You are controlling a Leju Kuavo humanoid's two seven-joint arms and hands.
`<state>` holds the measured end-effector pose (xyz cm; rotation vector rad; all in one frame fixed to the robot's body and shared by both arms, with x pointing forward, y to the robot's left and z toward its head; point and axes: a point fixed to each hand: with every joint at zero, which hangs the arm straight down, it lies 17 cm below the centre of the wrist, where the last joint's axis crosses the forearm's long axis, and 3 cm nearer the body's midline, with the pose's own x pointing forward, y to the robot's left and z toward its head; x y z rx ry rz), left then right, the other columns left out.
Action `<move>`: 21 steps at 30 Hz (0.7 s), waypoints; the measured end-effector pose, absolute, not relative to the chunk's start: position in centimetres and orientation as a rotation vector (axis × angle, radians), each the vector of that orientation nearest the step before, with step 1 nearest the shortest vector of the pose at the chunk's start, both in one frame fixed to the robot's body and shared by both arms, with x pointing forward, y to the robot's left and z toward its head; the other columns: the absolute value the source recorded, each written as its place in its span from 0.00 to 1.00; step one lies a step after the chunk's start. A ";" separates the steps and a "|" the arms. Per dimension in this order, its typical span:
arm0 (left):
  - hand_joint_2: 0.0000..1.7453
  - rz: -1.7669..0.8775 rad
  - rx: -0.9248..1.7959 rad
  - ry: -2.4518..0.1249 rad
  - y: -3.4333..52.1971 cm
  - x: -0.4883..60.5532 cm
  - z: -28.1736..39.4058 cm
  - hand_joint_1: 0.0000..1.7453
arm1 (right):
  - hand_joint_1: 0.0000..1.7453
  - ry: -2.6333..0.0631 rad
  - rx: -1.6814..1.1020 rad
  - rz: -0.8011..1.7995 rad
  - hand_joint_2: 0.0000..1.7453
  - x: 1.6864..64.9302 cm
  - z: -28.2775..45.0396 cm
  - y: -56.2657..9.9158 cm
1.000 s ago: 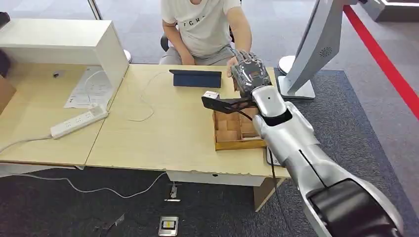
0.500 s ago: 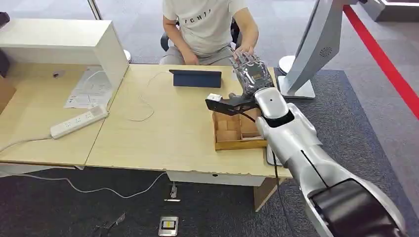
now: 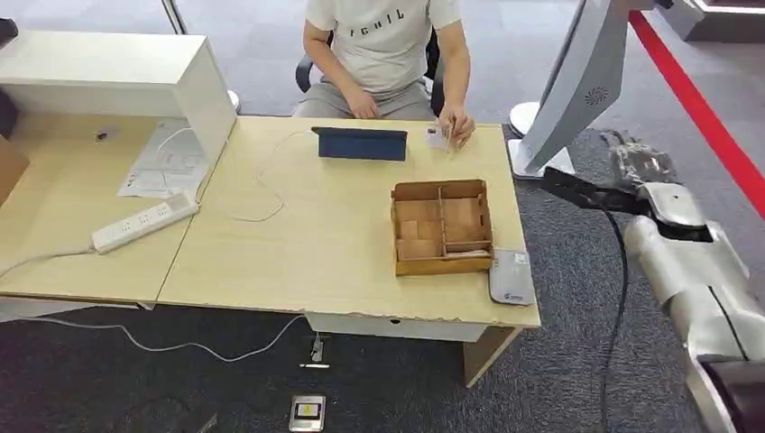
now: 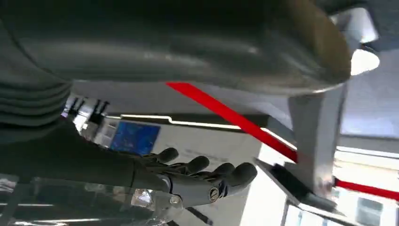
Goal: Pass the card to the sensor for recognition and then transmit it.
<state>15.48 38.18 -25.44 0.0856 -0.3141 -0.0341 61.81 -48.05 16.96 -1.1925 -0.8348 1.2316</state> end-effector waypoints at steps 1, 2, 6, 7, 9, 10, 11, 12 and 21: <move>0.00 -0.027 0.086 -0.307 38.2 14.8 -25.6 0.00 | 0.00 -0.801 -1.181 1.183 0.00 60.3 15.9 -51.3; 0.00 -0.021 0.088 -0.298 38.3 14.1 -25.8 0.00 | 0.00 -0.777 -1.163 1.137 0.00 58.8 14.7 -53.9; 0.00 0.016 0.104 -0.254 38.7 12.4 -26.2 0.00 | 0.00 -0.639 -1.098 0.897 0.00 49.4 9.2 -65.5; 0.00 0.026 0.105 -0.248 38.8 12.3 -26.2 0.00 | 0.00 -0.618 -1.073 0.870 0.00 47.0 7.2 -66.9; 0.00 0.047 0.111 -0.236 38.8 12.0 -26.3 0.00 | 0.00 -0.538 -1.048 0.782 0.00 41.1 4.2 -71.0; 0.00 0.056 0.115 -0.234 38.9 12.0 -26.3 0.00 | 0.00 -0.521 -1.018 0.741 0.00 38.4 2.2 -71.6; 0.00 0.066 0.121 -0.231 39.0 12.1 -26.3 0.00 | 0.00 -0.501 -0.986 0.694 0.00 35.6 0.3 -72.3; 0.00 0.077 0.127 -0.229 39.0 12.0 -26.3 0.00 | 0.00 -0.481 -0.964 0.640 0.00 32.9 -0.9 -73.4; 0.00 0.125 0.132 -0.225 39.0 12.8 -26.3 0.00 | 0.00 -0.240 -0.765 0.337 0.00 16.4 -14.0 -68.6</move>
